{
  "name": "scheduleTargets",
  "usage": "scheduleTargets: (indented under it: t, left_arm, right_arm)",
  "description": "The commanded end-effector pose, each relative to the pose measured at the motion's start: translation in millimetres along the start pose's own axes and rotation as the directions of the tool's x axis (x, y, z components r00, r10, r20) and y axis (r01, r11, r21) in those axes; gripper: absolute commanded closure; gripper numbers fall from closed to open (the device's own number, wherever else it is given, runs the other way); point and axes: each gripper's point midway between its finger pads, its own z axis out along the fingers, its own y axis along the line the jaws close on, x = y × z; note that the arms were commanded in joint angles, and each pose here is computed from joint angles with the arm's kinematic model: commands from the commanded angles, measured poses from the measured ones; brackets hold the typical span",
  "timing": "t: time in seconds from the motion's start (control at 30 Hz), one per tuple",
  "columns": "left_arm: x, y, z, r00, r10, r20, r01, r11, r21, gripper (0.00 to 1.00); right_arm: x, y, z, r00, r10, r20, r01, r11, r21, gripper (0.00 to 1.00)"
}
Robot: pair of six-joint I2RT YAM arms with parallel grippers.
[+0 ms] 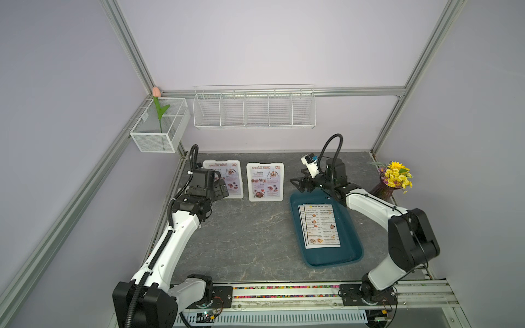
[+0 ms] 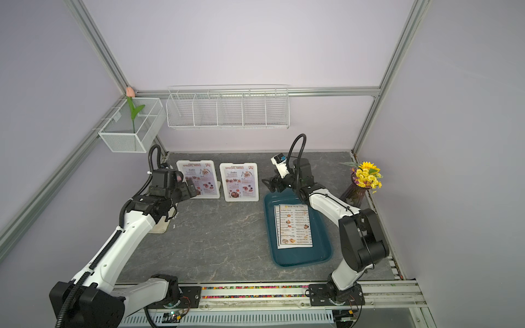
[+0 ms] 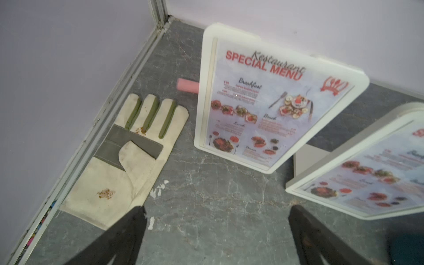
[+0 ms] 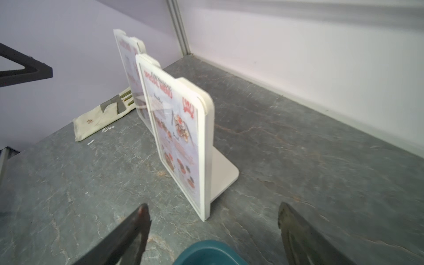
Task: Replace the menus in the menu holders
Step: Adjust the menu holder at the center of the board.
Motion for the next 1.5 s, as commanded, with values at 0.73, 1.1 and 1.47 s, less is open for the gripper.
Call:
scheduleTargets:
  t: [0.73,1.1,1.47]
  left_arm:
    - [-1,-11,-20,0.997,0.061,-0.049,-0.057,0.996,0.068,0.01]
    - [2,-15,-18,0.996,0.071,-0.059,-0.065,0.994,0.089,0.01]
    - [32,-33,2,0.988,0.086,-0.130,-0.070,0.990,0.119,0.00]
  right_arm:
    - [11,78,48,0.997,-0.072,-0.016,0.068,0.976,-0.206,0.04]
    - [14,125,9,0.990,-0.124,-0.069,0.108,0.975,-0.193,0.05]
    - [-63,102,-24,0.994,0.018,-0.108,-0.010,0.997,0.075,0.19]
